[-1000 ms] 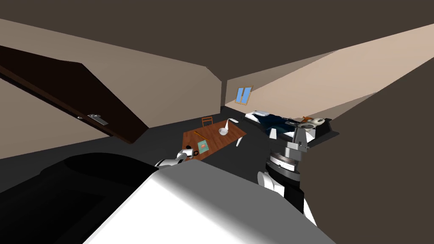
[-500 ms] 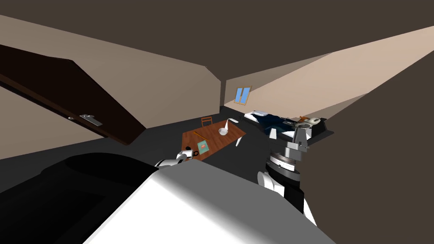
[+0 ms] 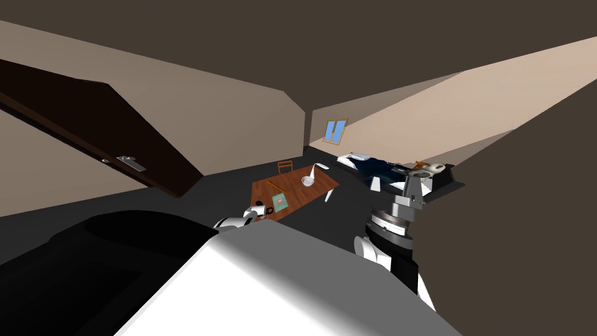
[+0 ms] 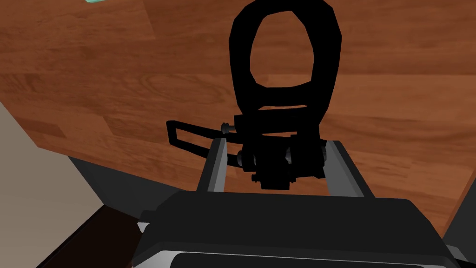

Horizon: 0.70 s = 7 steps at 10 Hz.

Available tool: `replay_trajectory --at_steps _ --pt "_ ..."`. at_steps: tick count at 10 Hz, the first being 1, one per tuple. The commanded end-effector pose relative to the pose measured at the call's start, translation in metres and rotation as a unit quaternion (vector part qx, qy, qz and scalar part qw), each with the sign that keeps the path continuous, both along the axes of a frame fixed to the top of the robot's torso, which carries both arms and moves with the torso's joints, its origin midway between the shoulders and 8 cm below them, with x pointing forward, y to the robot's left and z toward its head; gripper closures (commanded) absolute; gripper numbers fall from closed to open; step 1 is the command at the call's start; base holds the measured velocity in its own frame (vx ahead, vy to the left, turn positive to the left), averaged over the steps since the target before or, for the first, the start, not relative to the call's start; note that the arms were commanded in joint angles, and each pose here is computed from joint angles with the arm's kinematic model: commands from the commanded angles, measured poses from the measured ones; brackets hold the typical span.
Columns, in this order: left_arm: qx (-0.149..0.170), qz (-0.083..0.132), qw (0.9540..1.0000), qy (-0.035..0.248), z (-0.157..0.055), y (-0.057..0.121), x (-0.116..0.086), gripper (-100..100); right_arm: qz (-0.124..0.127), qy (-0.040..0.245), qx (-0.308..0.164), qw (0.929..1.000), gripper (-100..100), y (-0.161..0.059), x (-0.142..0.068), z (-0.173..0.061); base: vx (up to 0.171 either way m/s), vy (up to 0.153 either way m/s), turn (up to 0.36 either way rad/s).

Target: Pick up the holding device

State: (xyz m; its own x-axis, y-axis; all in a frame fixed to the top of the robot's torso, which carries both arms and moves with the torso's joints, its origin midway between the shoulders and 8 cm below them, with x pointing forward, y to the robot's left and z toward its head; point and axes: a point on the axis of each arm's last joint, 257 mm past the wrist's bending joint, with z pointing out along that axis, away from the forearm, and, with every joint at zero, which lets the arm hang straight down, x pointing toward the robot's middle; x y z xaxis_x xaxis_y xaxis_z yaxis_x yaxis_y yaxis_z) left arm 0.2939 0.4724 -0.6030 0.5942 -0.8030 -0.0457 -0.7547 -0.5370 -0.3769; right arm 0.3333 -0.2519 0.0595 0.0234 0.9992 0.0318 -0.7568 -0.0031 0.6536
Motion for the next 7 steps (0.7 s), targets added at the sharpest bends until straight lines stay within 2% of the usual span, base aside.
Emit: replay_trajectory --at_steps 1,2,5,6,7 --pt "0.0 -0.006 1.0 0.002 0.002 -0.001 0.001 100 0.0 0.0 0.0 1.0 0 0.0 0.0 0.0 -0.001 -0.048 0.11" --pt "0.001 -0.006 1.0 0.0 0.003 0.0 0.002 100 0.0 0.0 0.0 1.0 0 0.0 0.0 0.0 -0.004 -0.031 0.006" --pt "0.001 -0.032 0.9995 0.0 0.018 -0.001 0.022 100 0.0 0.0 0.0 1.0 0 0.0 0.0 0.0 -0.002 -0.051 0.157" --pt "0.001 -0.026 0.9997 -0.001 0.015 -0.001 0.019 100 0.0 0.0 0.0 1.0 0 0.0 0.0 0.0 -0.002 -0.03 0.035" --pt "0.001 -0.028 0.9996 0.0 0.016 -0.001 0.019 0 0.0 0.0 0.0 1.0 0 0.0 0.0 0.0 -0.001 -0.006 -0.005"
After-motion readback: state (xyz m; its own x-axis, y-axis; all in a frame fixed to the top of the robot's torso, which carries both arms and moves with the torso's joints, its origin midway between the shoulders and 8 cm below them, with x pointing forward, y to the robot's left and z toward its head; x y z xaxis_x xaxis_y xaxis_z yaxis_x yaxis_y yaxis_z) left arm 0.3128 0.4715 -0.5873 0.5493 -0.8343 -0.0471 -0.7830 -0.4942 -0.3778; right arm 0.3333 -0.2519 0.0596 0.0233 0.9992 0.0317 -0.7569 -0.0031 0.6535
